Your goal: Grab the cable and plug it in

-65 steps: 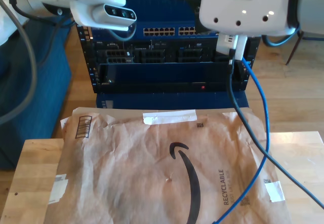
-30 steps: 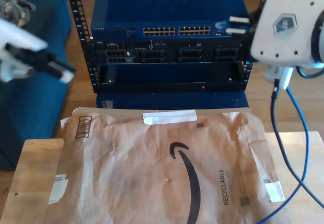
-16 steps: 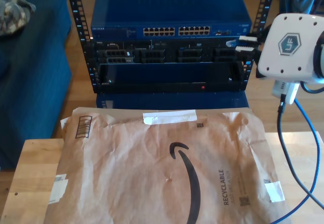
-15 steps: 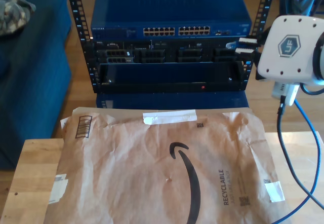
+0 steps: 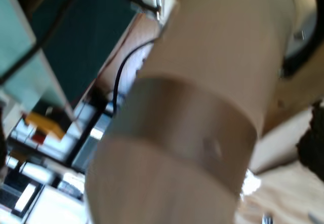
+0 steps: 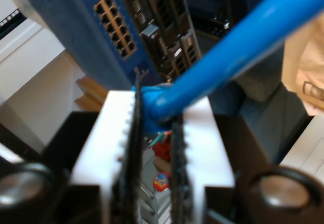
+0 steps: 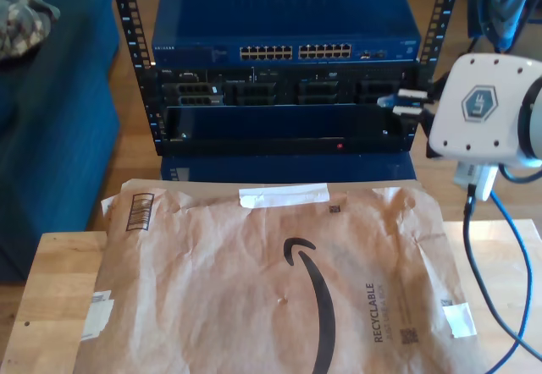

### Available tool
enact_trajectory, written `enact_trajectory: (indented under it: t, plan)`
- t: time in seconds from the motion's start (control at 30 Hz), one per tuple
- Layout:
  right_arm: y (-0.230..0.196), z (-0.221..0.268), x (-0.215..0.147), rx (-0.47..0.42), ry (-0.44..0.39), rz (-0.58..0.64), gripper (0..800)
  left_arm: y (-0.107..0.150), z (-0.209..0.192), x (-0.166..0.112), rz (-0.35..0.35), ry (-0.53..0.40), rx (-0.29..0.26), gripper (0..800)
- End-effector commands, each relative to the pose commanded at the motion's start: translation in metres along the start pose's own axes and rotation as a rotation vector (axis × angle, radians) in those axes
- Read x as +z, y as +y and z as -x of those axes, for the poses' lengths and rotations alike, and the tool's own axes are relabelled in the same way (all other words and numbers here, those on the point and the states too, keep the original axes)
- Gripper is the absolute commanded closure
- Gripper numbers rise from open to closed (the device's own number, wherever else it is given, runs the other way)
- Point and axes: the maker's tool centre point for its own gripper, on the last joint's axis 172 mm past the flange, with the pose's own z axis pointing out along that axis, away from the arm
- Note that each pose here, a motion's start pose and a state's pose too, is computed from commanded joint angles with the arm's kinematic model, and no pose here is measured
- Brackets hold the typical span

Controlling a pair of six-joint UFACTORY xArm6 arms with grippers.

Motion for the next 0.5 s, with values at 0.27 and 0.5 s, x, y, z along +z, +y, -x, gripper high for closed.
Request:
enact_trajectory:
  t: [0.27,0.5]
  plan:
    - [0.019,-0.014,-0.002,0.010,0.013,0.010,799,-0.001,-0.013,0.036,0.079,0.049,-0.004,0]
    - [0.024,-0.029,-0.003,0.031,0.035,0.008,799,0.002,-0.015,0.045,0.111,0.071,0.067,0]
